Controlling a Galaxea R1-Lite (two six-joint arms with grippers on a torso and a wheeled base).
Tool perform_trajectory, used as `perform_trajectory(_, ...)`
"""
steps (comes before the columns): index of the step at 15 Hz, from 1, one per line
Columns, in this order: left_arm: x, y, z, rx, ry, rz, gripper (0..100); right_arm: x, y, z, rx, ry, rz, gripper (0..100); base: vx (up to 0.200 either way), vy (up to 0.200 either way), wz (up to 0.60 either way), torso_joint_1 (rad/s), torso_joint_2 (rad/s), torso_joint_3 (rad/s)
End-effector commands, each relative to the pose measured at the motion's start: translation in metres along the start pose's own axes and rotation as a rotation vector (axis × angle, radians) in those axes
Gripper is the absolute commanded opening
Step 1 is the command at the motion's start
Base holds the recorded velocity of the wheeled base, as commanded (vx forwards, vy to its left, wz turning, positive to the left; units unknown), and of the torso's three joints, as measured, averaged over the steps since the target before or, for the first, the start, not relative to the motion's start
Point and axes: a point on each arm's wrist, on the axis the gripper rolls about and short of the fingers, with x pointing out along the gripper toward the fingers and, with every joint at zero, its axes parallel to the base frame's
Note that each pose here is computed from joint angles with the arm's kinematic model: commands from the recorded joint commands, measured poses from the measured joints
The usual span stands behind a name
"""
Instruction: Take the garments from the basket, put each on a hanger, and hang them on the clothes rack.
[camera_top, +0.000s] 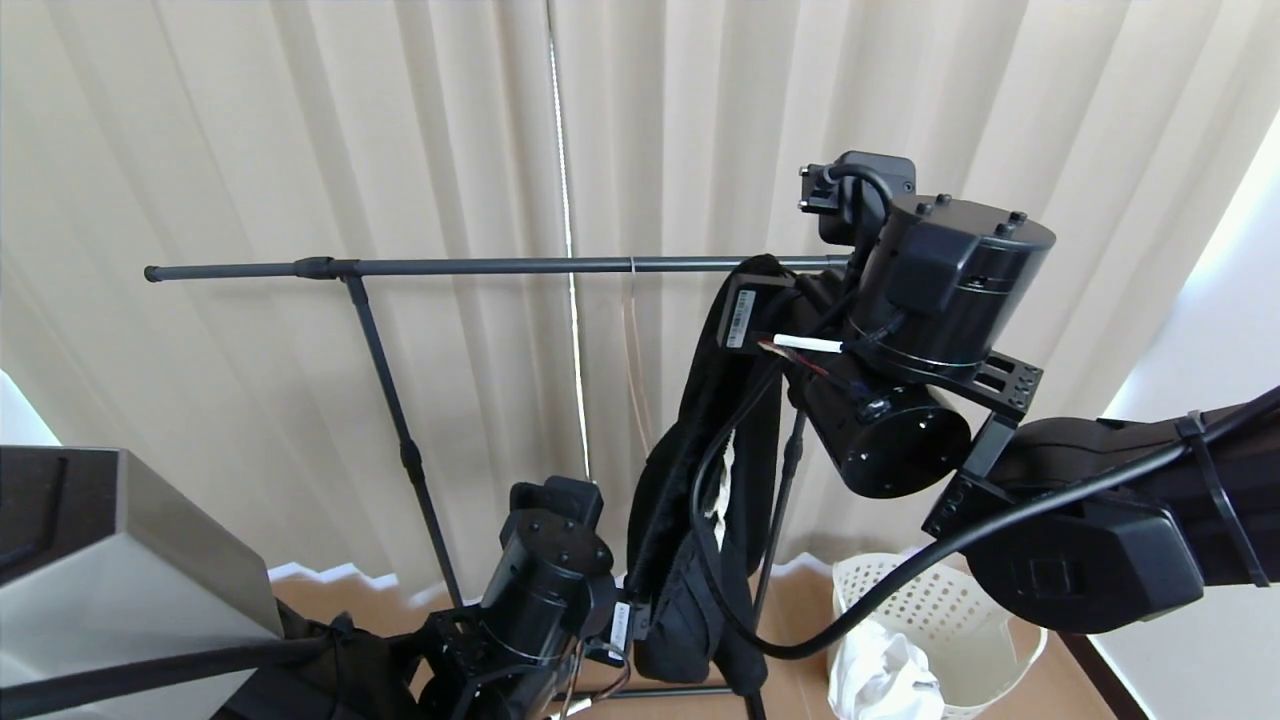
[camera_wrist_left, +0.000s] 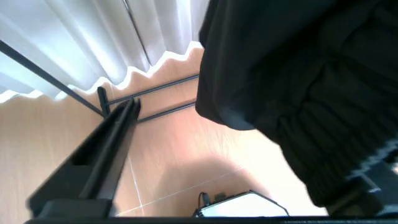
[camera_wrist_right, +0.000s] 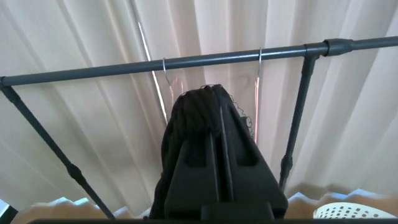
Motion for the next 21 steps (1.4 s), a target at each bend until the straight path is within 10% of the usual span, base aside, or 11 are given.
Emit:
perform_trajectory(1,-0.003,0.0,0.003,-0.006,-0.011,-0.004,0,0.005,-0.006,0.001,-0.014,-0.006,-0.022,0,0.0,0.0,0.0,0.0,0.0,0.0)
perform_trajectory(13,-0.022,0.059,0.068,-0.194,-0.199,0.033,0,-0.004,-0.065,-0.027,-0.441,0.144,-0.126,0,0.0,0.0,0.0,0.0,0.0,0.0)
perform_trajectory(21,-0.041,0.111,0.078,-0.246,0.023,-0.024,0,0.011,-0.104,-0.037,-0.534,0.287,-0.215,0,0.0,0.0,0.0,0.0,0.0,0.0)
